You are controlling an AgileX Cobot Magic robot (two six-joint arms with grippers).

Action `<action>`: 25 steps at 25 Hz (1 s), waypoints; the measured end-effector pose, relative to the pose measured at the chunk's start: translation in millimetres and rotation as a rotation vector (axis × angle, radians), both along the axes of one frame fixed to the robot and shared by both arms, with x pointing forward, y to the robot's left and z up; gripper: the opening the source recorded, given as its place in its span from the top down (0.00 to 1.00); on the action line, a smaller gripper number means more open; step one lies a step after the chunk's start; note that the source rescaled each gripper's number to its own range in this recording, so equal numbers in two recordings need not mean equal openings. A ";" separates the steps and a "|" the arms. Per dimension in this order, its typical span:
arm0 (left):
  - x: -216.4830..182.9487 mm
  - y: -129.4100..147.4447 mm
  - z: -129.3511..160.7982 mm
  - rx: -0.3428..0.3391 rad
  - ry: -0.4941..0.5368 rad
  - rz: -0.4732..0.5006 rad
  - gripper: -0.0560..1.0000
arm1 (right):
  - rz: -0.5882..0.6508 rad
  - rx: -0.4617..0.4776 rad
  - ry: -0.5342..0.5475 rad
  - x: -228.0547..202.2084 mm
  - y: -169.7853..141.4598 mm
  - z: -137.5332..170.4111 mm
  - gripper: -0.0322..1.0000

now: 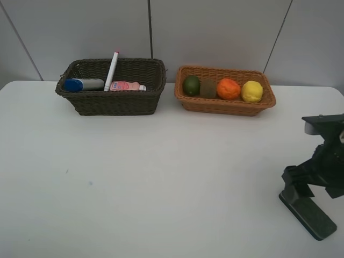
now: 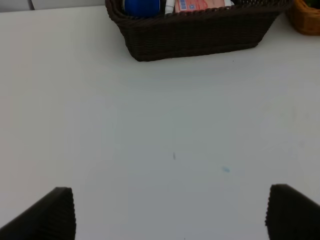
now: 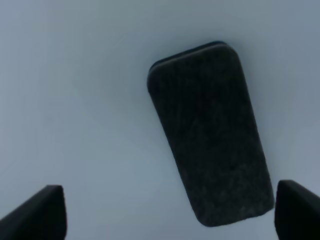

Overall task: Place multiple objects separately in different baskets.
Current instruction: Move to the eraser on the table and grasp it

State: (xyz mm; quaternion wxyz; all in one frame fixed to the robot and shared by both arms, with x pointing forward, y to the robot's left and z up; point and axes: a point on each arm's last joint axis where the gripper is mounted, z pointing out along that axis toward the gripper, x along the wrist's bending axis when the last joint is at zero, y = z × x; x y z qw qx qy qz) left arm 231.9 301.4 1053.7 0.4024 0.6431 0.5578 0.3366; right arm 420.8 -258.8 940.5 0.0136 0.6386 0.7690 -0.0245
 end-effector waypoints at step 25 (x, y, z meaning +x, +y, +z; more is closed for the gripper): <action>0.0 0.0 0.0 0.000 0.000 0.000 0.00 | 0.134 -0.090 0.201 16.9 -1.2 -64.0 0.03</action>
